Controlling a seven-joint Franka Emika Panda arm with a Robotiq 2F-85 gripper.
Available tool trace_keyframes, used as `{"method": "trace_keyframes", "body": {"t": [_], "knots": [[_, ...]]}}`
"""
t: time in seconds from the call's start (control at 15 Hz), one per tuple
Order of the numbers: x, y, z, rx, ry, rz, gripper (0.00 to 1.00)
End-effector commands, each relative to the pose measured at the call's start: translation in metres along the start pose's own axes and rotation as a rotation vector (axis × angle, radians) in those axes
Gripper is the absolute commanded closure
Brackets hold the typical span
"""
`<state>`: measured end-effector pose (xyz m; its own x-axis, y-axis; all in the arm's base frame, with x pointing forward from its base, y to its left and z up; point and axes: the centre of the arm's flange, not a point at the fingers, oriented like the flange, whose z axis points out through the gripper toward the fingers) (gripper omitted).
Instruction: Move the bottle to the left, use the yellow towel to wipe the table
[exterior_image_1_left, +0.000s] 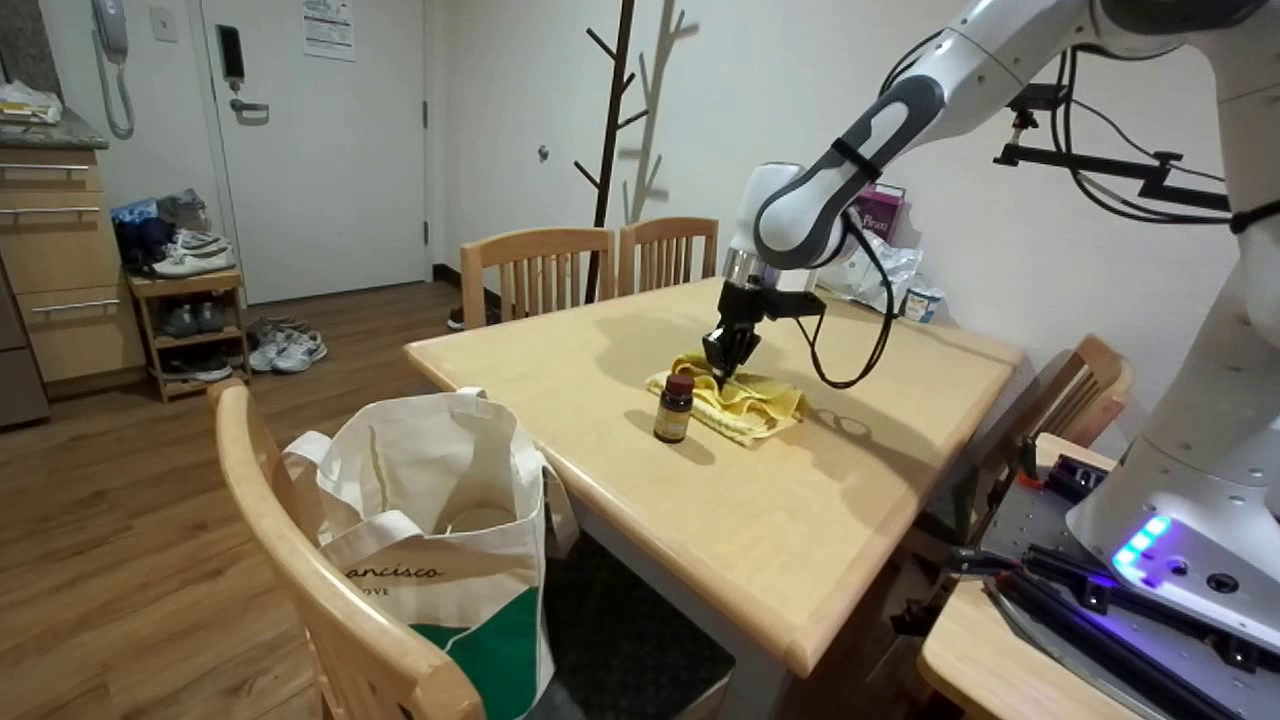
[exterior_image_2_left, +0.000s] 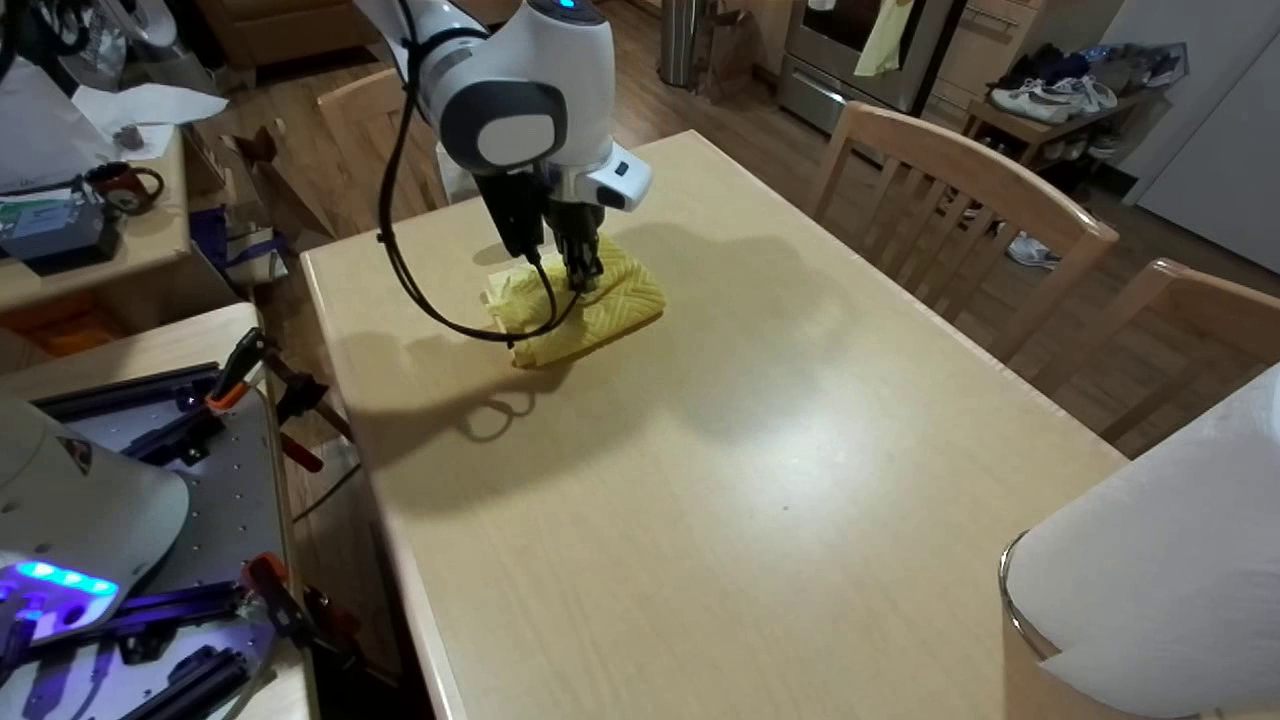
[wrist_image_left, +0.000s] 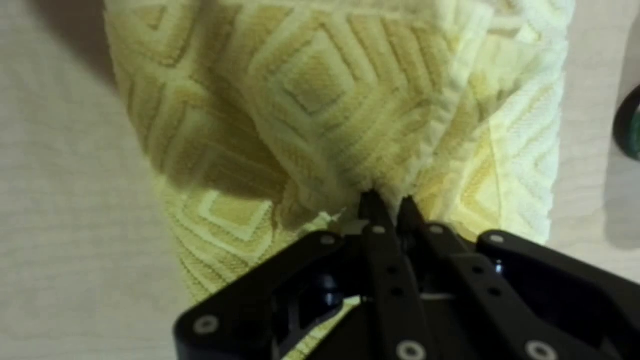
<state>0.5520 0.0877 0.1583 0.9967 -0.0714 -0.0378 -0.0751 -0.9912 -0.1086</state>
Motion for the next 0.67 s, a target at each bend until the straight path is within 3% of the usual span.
{"method": "trace_keyframes", "body": {"t": [0.0,0.33,0.6], "knots": [[-0.003,-0.01,0.006,-0.017,-0.061,-0.176,0.65],[-0.002,0.006,-0.022,-0.123,-0.061,-0.235,0.34],[0.0,0.021,-0.062,-0.204,-0.004,-0.262,0.08]]}}
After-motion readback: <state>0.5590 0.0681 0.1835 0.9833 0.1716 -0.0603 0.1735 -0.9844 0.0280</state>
